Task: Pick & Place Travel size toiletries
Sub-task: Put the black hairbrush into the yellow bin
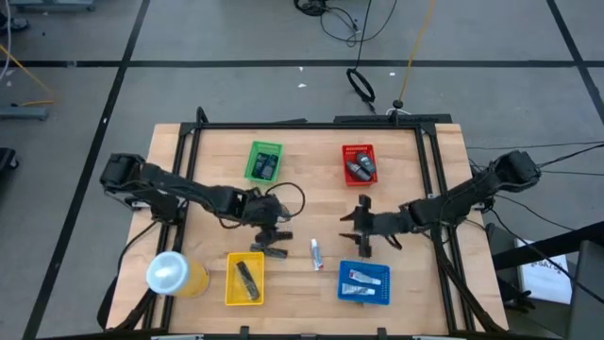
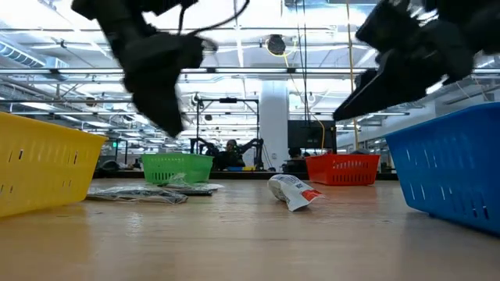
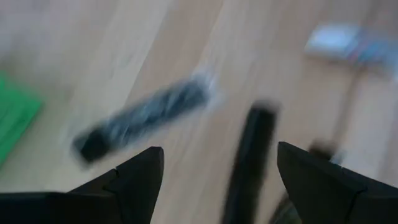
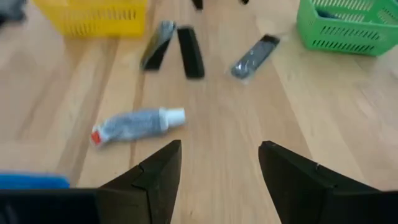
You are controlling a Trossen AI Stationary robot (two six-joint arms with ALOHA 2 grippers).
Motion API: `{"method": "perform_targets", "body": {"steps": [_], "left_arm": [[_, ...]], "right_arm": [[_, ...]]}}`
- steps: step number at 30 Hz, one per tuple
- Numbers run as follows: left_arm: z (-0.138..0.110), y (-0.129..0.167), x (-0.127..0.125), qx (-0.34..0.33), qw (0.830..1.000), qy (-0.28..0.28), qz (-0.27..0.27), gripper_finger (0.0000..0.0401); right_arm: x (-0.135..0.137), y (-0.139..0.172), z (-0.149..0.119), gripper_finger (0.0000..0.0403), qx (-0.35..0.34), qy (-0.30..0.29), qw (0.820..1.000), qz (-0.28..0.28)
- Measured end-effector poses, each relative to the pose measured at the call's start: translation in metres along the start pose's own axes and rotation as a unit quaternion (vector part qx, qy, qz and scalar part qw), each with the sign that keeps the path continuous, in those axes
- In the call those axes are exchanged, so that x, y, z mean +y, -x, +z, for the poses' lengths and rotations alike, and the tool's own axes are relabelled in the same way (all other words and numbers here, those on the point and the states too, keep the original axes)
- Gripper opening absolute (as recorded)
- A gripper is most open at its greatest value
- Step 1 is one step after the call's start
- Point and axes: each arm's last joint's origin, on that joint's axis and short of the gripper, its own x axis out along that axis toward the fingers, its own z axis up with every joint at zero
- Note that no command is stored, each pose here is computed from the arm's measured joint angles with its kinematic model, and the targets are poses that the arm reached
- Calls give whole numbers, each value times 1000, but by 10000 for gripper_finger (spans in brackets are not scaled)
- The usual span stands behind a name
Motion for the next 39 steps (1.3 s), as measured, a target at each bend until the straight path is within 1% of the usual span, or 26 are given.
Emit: {"method": "perform_targets", "body": {"steps": [2,4,7,10,12,13,14,16,17,19,21,23,25,26,27,29,32,35,37,39], "left_arm": [[-5,-1,7,33,999,-20,18,277],[-2,-8,12,36,998,-34,24,243],[5,-27,22,37,998,-30,36,174],[11,-48,29,27,998,-22,48,99],[12,-65,32,25,998,-27,52,50],[12,-73,33,24,998,-29,52,27],[13,-79,33,15,998,-30,52,14],[16,-92,30,-5,999,-25,38,11],[19,-99,27,-23,999,-18,21,14],[29,-111,21,-81,996,10,-28,19],[41,-119,14,-155,983,41,-92,16],[56,-118,5,-223,963,47,-146,7],[73,-107,-1,-263,947,39,-181,3],[79,-101,-2,-270,944,35,-188,4],[81,-97,-3,-262,946,28,-190,7],[79,-95,-4,-221,959,11,-178,13],[72,-94,-4,-156,976,-8,-155,7],[65,-102,-4,-121,983,-13,-138,3],[56,-113,-3,-97,988,-14,-122,7],[53,-121,-5,-96,989,-15,-114,4]], "right_arm": [[-8,-2,-3,204,-23,-18,999,12],[-15,-3,-6,203,-34,-26,999,17],[-20,-4,-6,203,-45,-30,998,10],[-19,-4,-8,203,-42,-23,999,11],[-19,-4,-8,203,-42,-23,999,12],[-18,-3,-8,203,-43,-23,999,13],[-18,-3,-8,203,-43,-22,999,14],[-18,-3,-9,203,-38,-21,999,14],[-17,-3,-9,203,-36,-21,999,14],[-18,-3,-10,203,-33,-26,999,13],[-20,-4,-11,203,-23,-40,999,7],[-25,-5,-14,203,-7,-62,998,-4],[-30,-6,-17,203,11,-100,995,-17],[-33,-7,-19,204,20,-123,992,-25],[-36,-7,-21,205,32,-145,988,-32],[-42,-8,-25,210,53,-184,981,-33],[-51,-15,-27,224,61,-232,971,-14],[-56,-27,-29,240,67,-265,962,18],[-58,-38,-34,249,83,-282,956,22],[-61,-48,-39,255,99,-294,950,23]]}}
